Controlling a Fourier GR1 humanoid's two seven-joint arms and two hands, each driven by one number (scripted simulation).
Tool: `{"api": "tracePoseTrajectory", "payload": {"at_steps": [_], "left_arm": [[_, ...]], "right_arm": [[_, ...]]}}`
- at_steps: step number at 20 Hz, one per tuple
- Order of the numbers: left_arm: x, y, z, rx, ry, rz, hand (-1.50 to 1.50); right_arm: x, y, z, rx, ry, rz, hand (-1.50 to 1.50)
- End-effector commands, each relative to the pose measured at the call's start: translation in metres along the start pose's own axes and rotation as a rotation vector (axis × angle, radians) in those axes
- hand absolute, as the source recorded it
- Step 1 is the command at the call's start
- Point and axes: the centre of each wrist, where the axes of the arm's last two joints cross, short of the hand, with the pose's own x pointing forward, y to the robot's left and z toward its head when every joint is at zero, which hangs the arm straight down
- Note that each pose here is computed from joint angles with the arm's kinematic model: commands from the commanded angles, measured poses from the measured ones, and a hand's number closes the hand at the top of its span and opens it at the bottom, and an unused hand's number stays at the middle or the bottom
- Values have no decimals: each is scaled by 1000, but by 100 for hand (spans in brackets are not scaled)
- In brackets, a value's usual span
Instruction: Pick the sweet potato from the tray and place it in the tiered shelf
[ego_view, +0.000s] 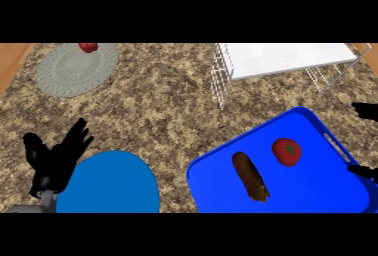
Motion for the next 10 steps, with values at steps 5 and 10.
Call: {"api": "tracePoseTrajectory", "payload": {"at_steps": [5,10], "left_arm": [[-13,-4,-5,7,75,24,0],[-11,-12,-8,1,57,5,0]], "right_arm": [[68,14,18,277,7,89,-150],[109,38,21,260,123,210,-150]]}}
